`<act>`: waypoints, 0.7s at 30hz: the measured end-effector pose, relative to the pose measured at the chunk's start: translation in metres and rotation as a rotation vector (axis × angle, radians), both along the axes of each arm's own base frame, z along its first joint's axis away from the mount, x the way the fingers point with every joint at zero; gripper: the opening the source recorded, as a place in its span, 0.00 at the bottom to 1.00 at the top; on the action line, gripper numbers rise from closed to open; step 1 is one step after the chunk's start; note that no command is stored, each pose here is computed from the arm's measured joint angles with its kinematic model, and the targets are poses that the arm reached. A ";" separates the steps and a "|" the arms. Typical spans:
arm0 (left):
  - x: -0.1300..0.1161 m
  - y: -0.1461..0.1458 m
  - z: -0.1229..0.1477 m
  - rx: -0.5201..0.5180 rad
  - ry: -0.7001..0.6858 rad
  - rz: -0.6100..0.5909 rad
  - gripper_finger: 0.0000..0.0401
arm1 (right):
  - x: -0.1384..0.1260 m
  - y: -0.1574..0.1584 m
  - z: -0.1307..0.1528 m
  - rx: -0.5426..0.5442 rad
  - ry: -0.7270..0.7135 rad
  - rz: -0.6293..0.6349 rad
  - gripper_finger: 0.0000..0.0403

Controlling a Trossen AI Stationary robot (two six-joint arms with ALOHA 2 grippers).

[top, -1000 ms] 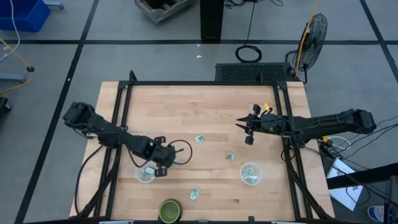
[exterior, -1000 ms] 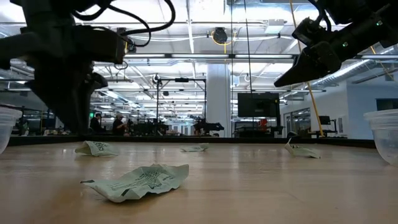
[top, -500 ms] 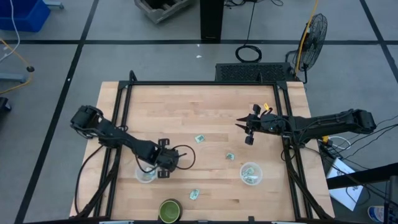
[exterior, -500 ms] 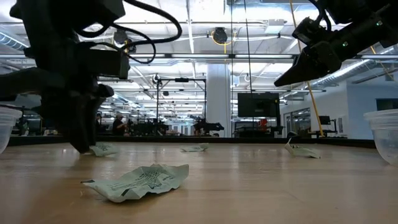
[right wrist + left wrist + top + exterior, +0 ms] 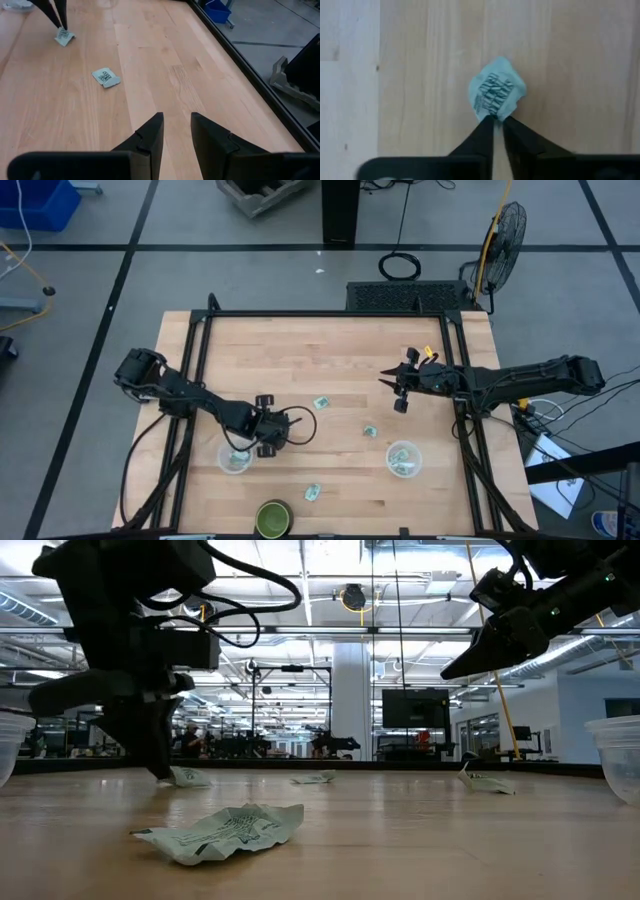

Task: Pick and place Stevia / Truvia into bins
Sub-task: Put the white stevia packet into the left transparent container

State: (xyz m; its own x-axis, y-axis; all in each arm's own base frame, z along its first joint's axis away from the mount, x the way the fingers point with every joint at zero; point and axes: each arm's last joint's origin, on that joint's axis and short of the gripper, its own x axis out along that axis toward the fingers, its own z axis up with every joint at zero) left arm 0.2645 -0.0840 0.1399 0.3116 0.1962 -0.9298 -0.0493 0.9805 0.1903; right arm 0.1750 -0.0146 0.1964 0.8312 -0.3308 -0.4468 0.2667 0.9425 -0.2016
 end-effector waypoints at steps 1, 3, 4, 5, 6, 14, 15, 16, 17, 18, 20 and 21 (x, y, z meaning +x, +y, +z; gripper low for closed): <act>0.000 0.001 0.000 0.002 0.001 -0.001 0.06 | 0.000 0.000 0.000 0.000 0.001 0.000 0.23; 0.001 0.005 0.000 0.003 0.002 0.010 0.02 | 0.000 0.000 0.000 0.000 0.000 0.000 0.23; 0.002 0.006 0.000 0.003 0.002 0.015 0.02 | 0.000 0.000 0.000 0.000 0.000 0.000 0.23; 0.002 0.007 0.000 0.003 0.004 0.015 0.02 | 0.000 0.000 0.000 0.000 0.001 0.000 0.23; 0.002 0.008 0.000 0.006 0.008 0.004 0.02 | 0.000 0.000 0.000 0.000 0.001 0.000 0.23; 0.005 0.004 0.050 0.049 0.140 -0.106 0.01 | 0.000 0.000 0.000 0.000 0.001 0.000 0.23; 0.006 0.003 0.060 0.049 0.151 -0.092 0.01 | 0.000 0.000 0.000 0.000 0.000 0.000 0.23; 0.008 0.002 0.070 0.048 0.165 -0.073 0.01 | 0.000 0.000 0.000 0.000 0.000 0.000 0.23; 0.007 0.001 0.080 0.045 0.187 -0.053 0.01 | 0.000 0.000 0.000 0.000 0.000 0.000 0.23; 0.005 -0.002 0.091 0.039 0.202 -0.027 0.01 | 0.000 0.000 0.000 0.000 0.001 0.000 0.23; 0.001 -0.005 0.112 0.026 0.207 0.033 0.01 | 0.000 0.000 0.000 0.000 0.004 0.000 0.23; 0.000 -0.009 0.118 0.000 0.211 0.064 0.01 | 0.000 0.000 0.000 0.000 0.004 0.000 0.23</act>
State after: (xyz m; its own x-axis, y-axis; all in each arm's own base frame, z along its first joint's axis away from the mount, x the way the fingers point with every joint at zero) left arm 0.2642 -0.0926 0.2577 0.0971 0.2096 -0.9730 -0.0702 0.9766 0.2034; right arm 0.1749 -0.0146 0.1961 0.8296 -0.3307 -0.4499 0.2660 0.9425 -0.2024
